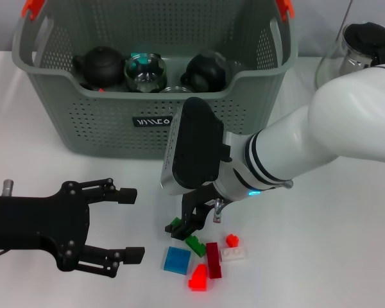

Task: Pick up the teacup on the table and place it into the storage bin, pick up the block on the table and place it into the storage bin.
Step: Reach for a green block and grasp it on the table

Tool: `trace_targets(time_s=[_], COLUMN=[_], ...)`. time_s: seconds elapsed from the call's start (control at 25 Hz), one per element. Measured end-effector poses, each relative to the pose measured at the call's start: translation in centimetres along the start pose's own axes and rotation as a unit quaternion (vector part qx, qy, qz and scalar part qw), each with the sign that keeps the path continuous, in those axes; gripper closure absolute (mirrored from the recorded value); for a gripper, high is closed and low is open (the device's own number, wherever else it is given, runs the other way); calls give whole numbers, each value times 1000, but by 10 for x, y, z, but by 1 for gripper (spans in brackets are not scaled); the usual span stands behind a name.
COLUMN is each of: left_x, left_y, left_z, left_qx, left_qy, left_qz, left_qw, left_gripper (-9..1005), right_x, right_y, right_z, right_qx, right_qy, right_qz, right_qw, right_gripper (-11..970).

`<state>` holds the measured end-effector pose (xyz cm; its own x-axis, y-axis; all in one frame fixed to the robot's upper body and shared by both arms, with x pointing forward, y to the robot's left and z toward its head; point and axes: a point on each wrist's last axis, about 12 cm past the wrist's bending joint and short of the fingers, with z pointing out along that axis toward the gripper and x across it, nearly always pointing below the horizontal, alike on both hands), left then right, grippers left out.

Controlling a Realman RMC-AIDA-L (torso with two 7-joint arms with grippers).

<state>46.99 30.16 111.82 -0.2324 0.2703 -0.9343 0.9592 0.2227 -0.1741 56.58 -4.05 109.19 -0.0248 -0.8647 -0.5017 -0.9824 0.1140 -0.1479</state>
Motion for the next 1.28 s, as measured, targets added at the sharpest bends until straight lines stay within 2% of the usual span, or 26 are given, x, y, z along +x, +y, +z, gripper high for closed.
trace_targets(time_s=[0.52, 0.92, 1.28], left_x=[0, 0, 0], left_y=[0, -1, 0], left_z=[0, 0, 0], left_qx=[0, 2, 3], left_qy=[1, 1, 0], left_qz=[0, 3, 6], left_qw=[1000, 1000, 1000], left_gripper=[52, 52, 52], right_x=[0, -7, -14], right_y=[1, 1, 3], right_z=[-2, -13, -25], right_qx=[-9, -15, -1], right_qy=[3, 17, 82], right_qz=[8, 64, 106], right_qw=[1000, 998, 991], right_gripper=[18, 17, 18])
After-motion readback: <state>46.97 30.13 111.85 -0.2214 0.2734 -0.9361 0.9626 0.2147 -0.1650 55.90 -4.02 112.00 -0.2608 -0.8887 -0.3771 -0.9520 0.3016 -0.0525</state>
